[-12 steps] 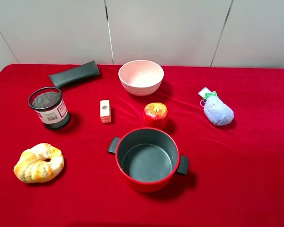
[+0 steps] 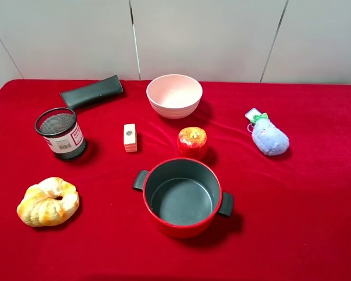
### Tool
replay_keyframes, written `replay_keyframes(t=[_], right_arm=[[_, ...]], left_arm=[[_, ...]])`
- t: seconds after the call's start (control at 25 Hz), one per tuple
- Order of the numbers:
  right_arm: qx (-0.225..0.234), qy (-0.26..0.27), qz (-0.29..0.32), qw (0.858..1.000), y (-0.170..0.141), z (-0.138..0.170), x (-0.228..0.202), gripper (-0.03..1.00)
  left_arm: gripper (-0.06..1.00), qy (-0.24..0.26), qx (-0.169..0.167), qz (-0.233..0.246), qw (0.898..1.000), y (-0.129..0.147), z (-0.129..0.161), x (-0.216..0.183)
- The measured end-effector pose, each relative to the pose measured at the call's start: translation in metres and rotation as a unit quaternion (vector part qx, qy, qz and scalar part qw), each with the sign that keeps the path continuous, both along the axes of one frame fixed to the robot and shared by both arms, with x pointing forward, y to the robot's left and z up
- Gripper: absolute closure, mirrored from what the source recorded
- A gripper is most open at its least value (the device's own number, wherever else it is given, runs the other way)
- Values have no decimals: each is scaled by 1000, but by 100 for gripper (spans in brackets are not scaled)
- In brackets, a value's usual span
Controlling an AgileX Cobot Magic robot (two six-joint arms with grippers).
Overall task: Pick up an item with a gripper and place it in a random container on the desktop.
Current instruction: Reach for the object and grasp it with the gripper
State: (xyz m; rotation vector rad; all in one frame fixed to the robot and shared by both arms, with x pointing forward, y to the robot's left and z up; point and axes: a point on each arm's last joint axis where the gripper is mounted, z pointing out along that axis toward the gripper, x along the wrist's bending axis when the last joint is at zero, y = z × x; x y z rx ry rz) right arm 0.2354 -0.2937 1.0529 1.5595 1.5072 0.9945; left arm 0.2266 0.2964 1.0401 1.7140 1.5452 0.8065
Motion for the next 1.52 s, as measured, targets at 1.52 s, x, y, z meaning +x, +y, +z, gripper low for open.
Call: replay_keyframes(t=[1.52], right_arm=[[-46,324,103,939,5,-3,226,27]], left_arm=[[-5,0,0,0,1000,0,0,0]])
